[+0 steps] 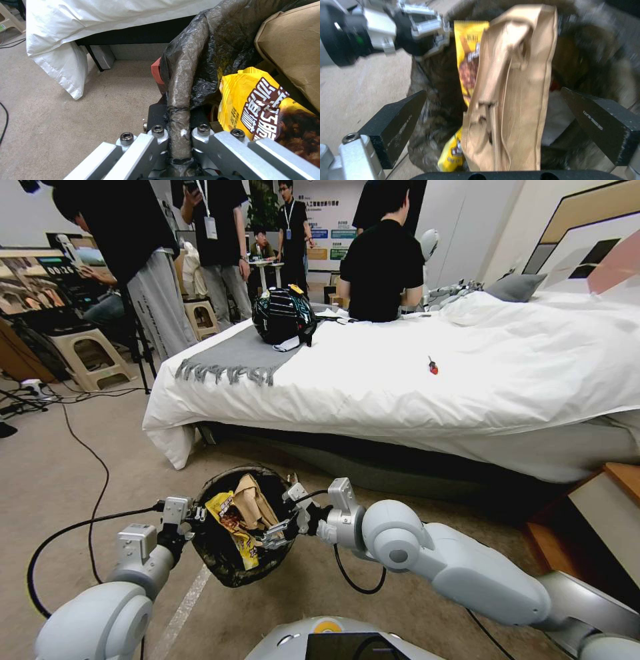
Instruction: Pick up the trash bin, then pick up the garbage from the floor and place it into the trash bin.
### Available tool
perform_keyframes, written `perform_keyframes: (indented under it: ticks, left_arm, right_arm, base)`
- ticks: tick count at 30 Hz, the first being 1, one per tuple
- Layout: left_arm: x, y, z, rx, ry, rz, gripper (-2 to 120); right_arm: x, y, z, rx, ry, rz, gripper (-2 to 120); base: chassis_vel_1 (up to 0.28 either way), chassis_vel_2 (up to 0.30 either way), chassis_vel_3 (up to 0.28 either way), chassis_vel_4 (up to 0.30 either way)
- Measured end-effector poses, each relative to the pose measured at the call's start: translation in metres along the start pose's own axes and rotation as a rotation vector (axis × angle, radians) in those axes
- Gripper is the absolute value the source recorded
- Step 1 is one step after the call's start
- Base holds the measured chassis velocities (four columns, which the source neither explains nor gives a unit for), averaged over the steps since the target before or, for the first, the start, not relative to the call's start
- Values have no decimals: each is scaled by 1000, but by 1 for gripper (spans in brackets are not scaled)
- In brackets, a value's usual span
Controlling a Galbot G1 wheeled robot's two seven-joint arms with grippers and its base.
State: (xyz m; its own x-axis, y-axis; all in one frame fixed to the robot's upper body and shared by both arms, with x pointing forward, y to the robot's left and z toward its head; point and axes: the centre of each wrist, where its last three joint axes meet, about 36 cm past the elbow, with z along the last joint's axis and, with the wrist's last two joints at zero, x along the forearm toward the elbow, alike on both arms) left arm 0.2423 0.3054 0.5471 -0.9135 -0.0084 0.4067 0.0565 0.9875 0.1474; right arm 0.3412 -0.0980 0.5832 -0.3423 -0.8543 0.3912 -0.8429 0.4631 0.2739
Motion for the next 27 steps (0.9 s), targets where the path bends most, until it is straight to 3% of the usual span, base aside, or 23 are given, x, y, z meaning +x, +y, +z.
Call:
perform_keyframes:
  ticks: [6,13,15,21,27]
  left_arm:
    - [0,0,0,1,0,1,1]
    - [-1,0,1,4,2,-1,1]
    - [-1,0,2,6,4,-3,1]
    - [-1,1,3,9,7,-7,1]
    - [1,1,3,12,8,-13,1]
  right_arm:
    - [13,3,-14,19,-88,6,100]
    - [34,-5,-19,94,-278,69,100]
    - [37,-13,-7,148,-371,139,100]
    - [35,-28,23,215,-503,318,100]
    - [39,-46,48,273,-561,490,100]
  base:
    - [0,0,0,0]
    - [0,0,0,0]
    - [0,0,0,0]
    - [0,0,0,0]
    - [0,0,0,0]
